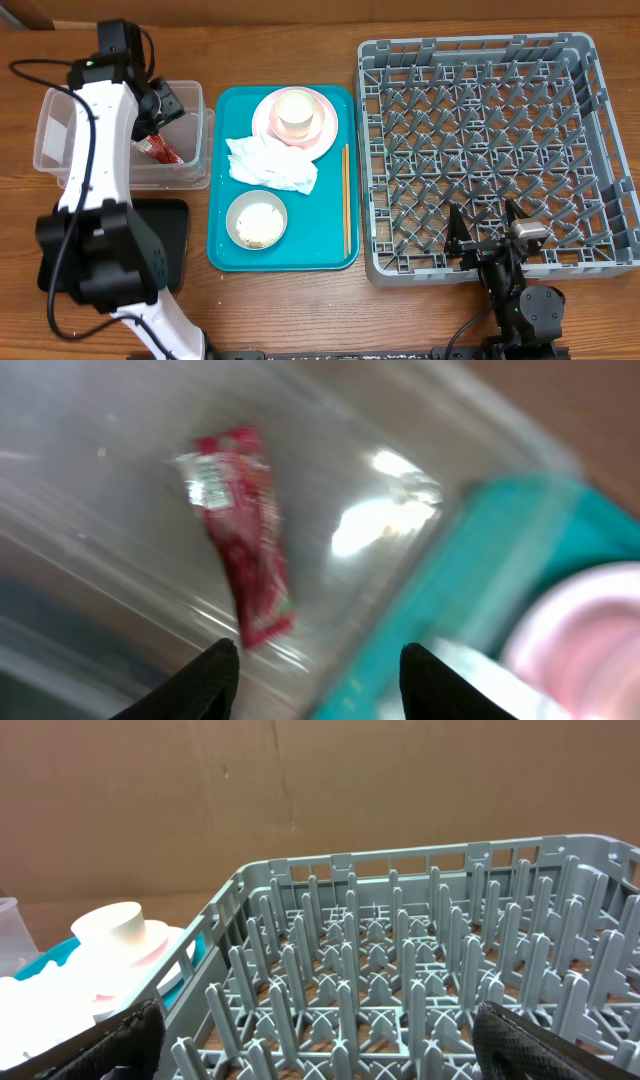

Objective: Sort waste into correct bins and load items into the dishwasher
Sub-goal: 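Carry the red wrapper with the left gripper into the clear bin and release, then reach the left gripper to the white napkin and grasp it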

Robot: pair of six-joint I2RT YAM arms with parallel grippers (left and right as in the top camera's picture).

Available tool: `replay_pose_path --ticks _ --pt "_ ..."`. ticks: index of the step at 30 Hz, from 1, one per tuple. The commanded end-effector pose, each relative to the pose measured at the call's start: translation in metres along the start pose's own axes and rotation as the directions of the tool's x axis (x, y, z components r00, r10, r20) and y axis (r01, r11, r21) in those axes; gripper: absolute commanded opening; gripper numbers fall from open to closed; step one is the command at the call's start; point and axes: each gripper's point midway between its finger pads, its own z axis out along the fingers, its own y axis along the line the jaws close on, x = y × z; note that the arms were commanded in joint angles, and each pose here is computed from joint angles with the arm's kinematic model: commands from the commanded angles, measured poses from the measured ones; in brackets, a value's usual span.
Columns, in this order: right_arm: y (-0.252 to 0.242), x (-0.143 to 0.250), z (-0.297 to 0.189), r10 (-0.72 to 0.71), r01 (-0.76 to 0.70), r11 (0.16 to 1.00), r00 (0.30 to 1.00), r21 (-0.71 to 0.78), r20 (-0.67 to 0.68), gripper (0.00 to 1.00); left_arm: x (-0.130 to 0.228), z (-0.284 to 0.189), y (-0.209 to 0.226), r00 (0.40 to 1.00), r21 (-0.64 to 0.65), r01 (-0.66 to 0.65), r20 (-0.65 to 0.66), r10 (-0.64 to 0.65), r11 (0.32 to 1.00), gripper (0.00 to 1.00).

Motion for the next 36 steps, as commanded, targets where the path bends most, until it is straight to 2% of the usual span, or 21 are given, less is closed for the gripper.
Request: replay_pose_path --ticks 1,8,13,20,26,30,36 --pt "-0.004 0.001 0.000 0.005 -0.005 1.000 1.000 0.017 0.008 1.00 0.023 -0.069 -0.046 0.995 0.201 -0.098 0.024 0.095 0.975 0.54" --pt "-0.004 0.001 0.000 0.005 -0.005 1.000 1.000 0.017 0.008 1.00 0.083 -0.082 -0.083 0.966 0.215 -0.230 -0.064 0.249 0.949 0.56" --pt "-0.004 0.001 0.000 0.005 -0.005 1.000 1.000 0.017 0.008 1.00 0.123 -0.061 -0.102 0.929 0.197 -0.312 -0.141 0.342 0.929 0.57" --pt "-0.004 0.001 0.000 0.005 -0.005 1.000 1.000 0.017 0.008 1.00 0.162 -0.018 -0.109 0.899 0.140 -0.356 -0.220 0.379 0.924 0.58" --pt "-0.004 0.001 0.000 0.005 -0.005 1.000 1.000 0.017 0.008 1.00 0.175 0.011 -0.106 0.893 0.132 -0.363 -0.231 0.385 0.922 0.59" --pt "-0.004 0.001 0.000 0.005 -0.005 1.000 1.000 0.017 0.008 1.00 0.172 0.026 -0.094 0.916 0.055 -0.340 -0.205 0.344 0.939 0.60" --pt "-0.004 0.001 0.000 0.005 -0.005 1.000 1.000 0.017 0.008 1.00 0.174 0.053 -0.096 0.927 0.069 -0.336 -0.151 0.343 0.939 0.61"
